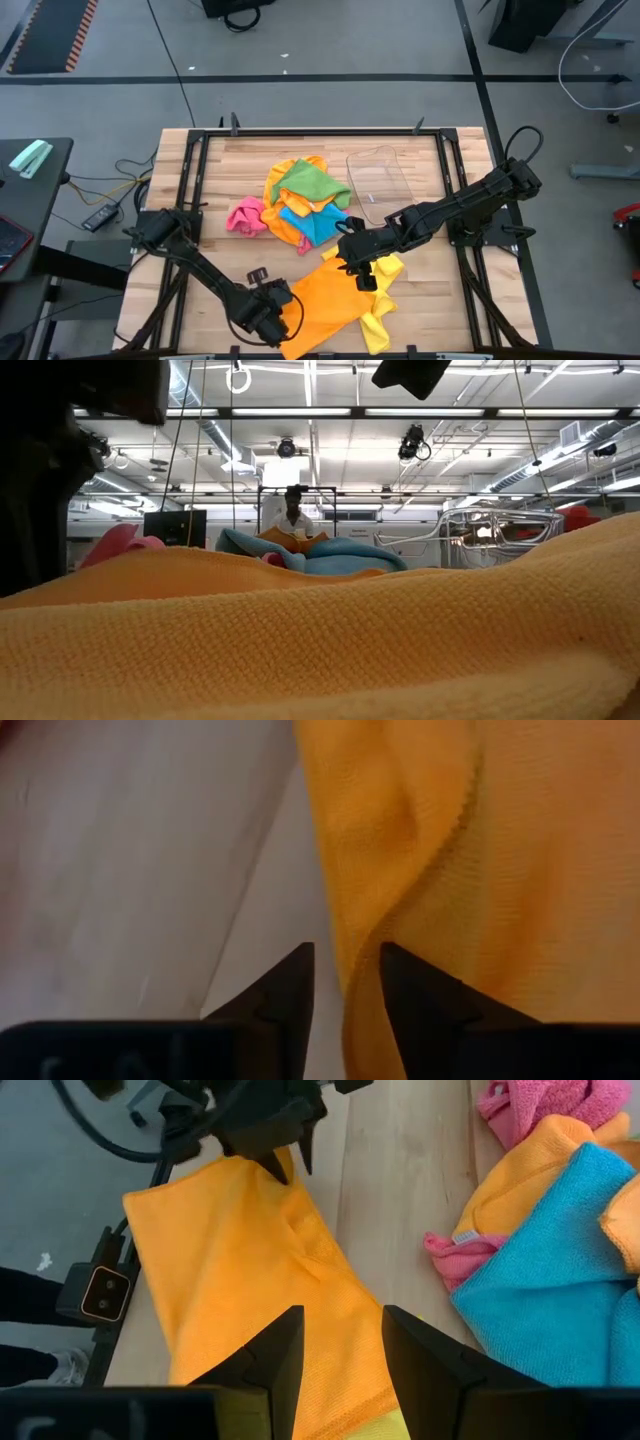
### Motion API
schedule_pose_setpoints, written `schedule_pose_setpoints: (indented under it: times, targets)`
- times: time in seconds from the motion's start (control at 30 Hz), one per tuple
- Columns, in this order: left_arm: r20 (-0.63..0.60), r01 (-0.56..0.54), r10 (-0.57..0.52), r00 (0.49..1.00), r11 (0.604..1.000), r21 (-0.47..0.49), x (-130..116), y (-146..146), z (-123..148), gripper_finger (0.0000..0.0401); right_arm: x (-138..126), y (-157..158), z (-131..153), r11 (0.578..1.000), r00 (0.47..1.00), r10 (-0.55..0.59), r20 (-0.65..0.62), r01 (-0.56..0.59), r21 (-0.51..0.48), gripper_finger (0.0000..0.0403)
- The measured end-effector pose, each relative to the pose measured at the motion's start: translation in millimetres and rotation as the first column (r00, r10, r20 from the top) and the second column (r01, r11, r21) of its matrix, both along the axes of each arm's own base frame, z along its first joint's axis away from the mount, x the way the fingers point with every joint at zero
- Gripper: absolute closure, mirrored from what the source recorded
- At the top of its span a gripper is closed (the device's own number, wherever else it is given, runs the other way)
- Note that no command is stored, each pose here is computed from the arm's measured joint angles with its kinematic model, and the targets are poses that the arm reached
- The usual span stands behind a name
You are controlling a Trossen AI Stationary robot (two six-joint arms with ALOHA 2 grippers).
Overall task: Fold microfiber towels
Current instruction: Fold the bottom orange towel
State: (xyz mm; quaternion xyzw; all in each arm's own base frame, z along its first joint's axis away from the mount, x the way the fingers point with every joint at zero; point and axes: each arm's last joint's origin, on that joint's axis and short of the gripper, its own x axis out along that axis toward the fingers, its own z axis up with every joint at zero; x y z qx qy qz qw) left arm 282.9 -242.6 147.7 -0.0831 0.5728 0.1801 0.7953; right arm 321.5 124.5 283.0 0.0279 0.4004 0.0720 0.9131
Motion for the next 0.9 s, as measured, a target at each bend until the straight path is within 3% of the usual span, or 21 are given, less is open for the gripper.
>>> schedule_pose_setpoints:
  times: [0.23, 0.43, 0.63, 0.9]
  targets:
    - [0.033, -0.028, 0.030, 0.999, 0.997, -0.065, -19.7, 3.2, 3.4, 0.0258, -0.9, 1.2, -0.4, 1.000, 1.000, 0.019, -0.011, -0.019, 0.010, 0.0258]
    - [0.127, -0.008, 0.032, 0.991, 0.984, -0.180, -36.2, 17.8, 3.3, 0.0280, -0.9, 2.2, -0.1, 1.000, 1.000, 0.024, -0.006, -0.024, 0.013, 0.0258]
    - [0.143, -0.068, 0.106, 0.984, 0.965, -0.252, -53.3, 35.4, 11.2, 0.0276, -2.5, 5.4, -0.4, 0.999, 1.000, 0.025, -0.016, -0.024, 0.032, 0.0258]
    - [0.340, 0.074, 0.081, 0.937, 0.905, -0.420, -45.5, 27.4, 44.0, 0.0257, -8.3, 11.6, -10.0, 0.999, 0.998, 0.037, -0.052, -0.035, 0.034, 0.0258]
